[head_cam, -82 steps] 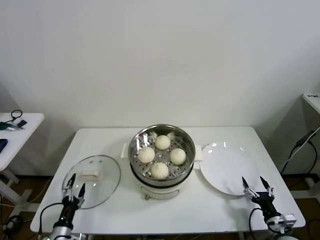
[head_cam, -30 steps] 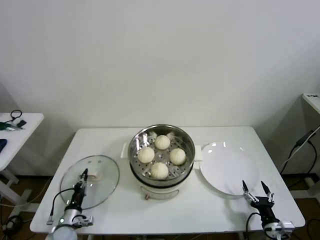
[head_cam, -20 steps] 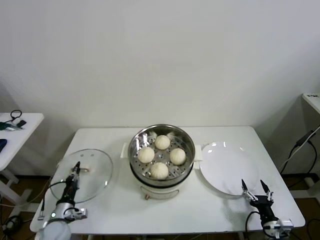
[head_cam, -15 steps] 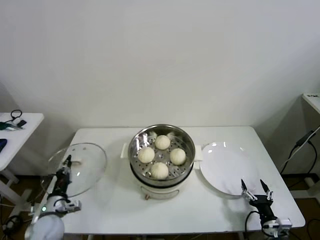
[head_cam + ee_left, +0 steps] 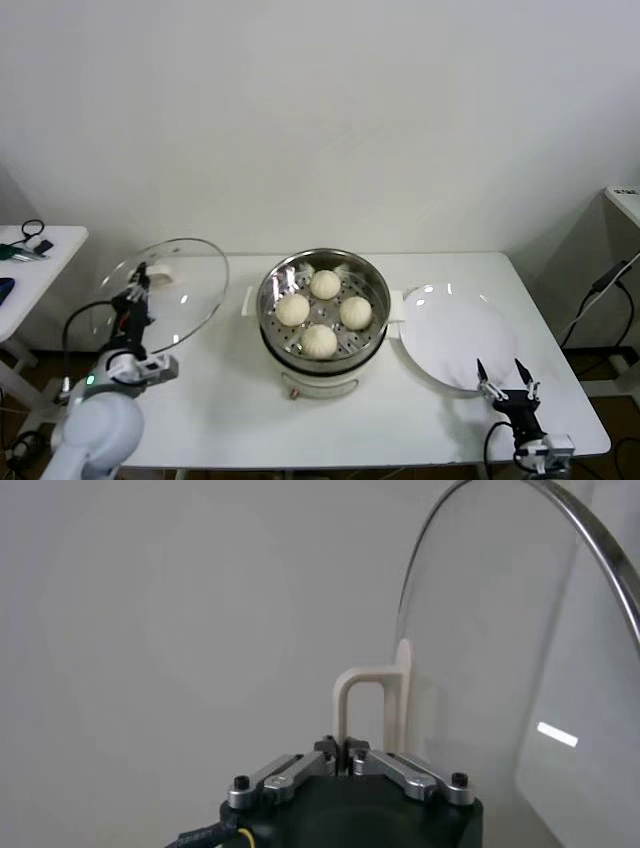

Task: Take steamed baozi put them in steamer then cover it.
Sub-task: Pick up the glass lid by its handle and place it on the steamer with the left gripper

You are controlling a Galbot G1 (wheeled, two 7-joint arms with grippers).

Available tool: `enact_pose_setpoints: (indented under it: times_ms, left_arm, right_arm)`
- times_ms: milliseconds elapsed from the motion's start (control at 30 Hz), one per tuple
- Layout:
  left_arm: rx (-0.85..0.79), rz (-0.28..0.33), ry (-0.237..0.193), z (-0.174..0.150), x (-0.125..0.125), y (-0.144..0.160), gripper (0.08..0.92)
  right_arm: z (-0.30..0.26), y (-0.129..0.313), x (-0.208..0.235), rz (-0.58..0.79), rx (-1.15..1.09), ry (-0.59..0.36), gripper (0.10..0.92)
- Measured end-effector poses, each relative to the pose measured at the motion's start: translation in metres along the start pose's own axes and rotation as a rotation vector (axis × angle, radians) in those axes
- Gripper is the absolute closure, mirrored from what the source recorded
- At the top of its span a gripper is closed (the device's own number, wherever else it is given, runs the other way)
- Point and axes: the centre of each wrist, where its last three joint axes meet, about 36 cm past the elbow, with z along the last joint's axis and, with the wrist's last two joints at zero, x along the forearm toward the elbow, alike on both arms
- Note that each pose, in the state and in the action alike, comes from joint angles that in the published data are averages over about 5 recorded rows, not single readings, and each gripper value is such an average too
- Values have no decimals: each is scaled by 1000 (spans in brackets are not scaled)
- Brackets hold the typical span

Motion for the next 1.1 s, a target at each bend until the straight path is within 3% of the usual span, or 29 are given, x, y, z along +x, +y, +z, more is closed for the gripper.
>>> enact_pose_setpoints:
  times_ms: [233,767,1100]
  left_arm:
    - [-4,1,-64,-60,10,9,858]
    - [14,46,-173,-205,41,-4,858]
    - [14,36,-186,-266,46,-16,858]
  right_arm:
    - [-1,1,-6,3,5,-17,200]
    - [1,-1,-12,9,6,-39,200]
    - [2,-2,-11,6,3,-49,200]
